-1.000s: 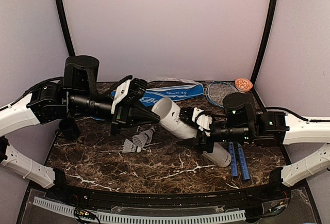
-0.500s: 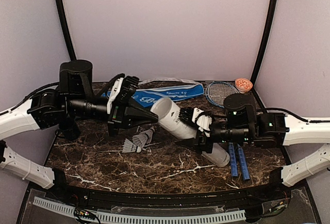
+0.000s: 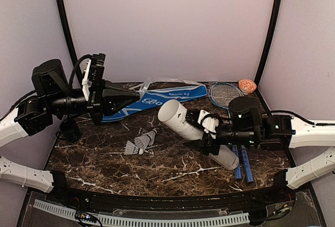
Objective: Pack up the badminton gear
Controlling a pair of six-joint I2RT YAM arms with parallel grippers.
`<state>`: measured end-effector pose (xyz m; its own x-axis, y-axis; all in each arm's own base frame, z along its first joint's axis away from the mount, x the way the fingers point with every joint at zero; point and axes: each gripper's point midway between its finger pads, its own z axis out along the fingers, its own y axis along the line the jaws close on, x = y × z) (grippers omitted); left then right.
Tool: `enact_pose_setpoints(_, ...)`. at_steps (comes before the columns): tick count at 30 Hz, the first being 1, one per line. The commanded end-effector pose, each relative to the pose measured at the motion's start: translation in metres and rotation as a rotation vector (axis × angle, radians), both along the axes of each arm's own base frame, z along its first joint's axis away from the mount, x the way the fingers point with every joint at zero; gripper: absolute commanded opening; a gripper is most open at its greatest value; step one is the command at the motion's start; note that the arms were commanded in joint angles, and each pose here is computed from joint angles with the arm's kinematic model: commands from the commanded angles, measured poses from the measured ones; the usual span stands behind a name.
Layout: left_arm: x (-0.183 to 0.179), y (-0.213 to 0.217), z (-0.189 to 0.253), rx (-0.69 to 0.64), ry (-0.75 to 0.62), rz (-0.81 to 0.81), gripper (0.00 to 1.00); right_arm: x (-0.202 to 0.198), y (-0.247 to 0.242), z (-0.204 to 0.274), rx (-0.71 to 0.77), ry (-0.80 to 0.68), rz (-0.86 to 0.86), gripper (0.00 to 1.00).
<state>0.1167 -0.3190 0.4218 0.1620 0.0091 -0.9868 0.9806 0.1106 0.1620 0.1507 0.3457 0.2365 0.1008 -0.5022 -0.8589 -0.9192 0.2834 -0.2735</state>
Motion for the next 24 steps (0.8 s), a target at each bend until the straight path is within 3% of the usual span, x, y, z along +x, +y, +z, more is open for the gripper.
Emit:
enact_pose_setpoints(1,0.047,-0.001,-0.034,0.034,0.129,0.229,0.0,0.005,-0.002,0.06,0.149,-0.048,-0.034,0.55)
enact_pose_setpoints(9,0.074,-0.033,-0.177,0.328,0.416,0.317,0.0,0.009,-0.026,0.093,0.168,-0.107,-0.097,0.56)
enact_pose_setpoints(14,0.077,-0.056,-0.25,0.483,0.485,0.353,0.0,0.009,-0.035,0.097,0.191,-0.106,-0.118,0.56)
enact_pose_setpoints(24,0.09,-0.091,-0.323,0.616,0.57,0.372,0.0,0.008,-0.038,0.082,0.184,-0.077,-0.133,0.55)
